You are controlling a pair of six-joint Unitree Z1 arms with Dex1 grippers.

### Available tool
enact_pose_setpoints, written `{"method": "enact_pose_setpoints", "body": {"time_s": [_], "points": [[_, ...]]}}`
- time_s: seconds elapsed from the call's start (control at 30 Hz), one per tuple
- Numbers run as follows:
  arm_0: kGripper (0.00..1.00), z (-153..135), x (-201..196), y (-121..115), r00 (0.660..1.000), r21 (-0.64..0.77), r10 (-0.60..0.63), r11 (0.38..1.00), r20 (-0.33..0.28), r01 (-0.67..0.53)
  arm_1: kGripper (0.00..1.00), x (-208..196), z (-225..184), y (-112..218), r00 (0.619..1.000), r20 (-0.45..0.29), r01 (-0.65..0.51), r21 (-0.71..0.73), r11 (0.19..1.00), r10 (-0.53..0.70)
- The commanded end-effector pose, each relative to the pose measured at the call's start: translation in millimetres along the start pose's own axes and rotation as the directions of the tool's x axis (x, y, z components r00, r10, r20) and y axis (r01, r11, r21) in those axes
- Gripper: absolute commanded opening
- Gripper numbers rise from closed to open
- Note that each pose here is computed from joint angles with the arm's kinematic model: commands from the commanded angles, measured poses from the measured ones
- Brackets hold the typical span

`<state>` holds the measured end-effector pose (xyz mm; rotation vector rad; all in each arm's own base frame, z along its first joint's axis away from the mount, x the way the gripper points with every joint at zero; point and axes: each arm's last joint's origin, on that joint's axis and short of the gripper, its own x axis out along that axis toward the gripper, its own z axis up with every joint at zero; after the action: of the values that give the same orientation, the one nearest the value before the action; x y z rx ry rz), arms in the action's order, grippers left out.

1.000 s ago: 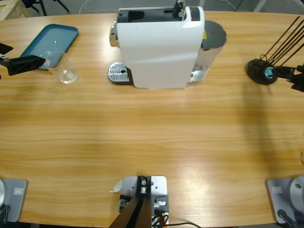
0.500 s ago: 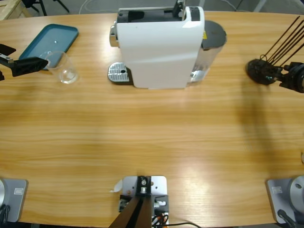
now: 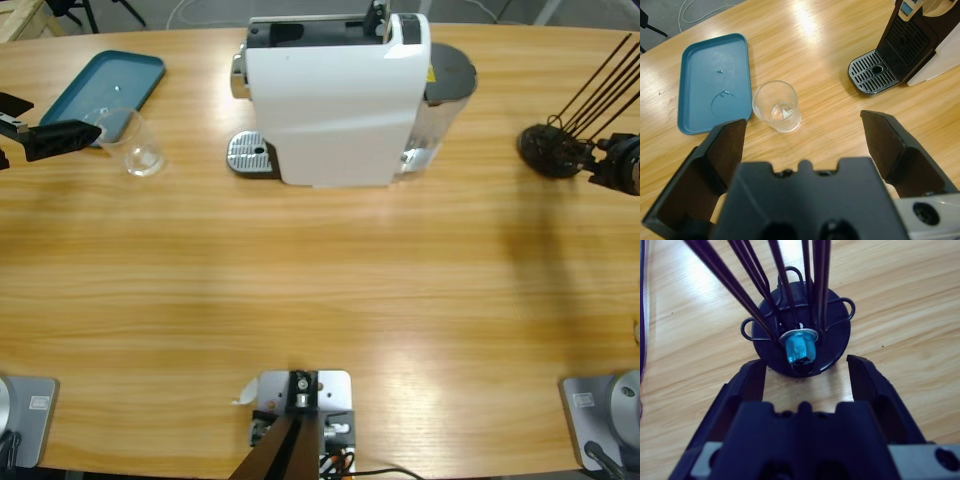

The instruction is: Pour coffee

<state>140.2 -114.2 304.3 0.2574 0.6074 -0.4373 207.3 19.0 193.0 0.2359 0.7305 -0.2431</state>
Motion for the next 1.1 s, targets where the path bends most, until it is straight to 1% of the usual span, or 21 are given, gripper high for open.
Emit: {"method": "enact_pose_setpoints", "body": {"time_s": [0.03, 1.1], "points": [[0.977, -10.2, 12.4, -4.9, 0.998, 0.009, -0.013, 1.0, -0.056, 0.013, 0.683, 9.0, -5.5, -7.0, 0.999, -0.025, 0.042, 0.004, 0.999, -0.042], [0.959, -9.7, 15.8, -6.0, 0.998, 0.014, -0.012, 1.0, -0.067, 0.013, 0.683, 24.6, -7.0, -8.9, 0.997, -0.045, 0.063, 0.009, 0.998, -0.063]]}}
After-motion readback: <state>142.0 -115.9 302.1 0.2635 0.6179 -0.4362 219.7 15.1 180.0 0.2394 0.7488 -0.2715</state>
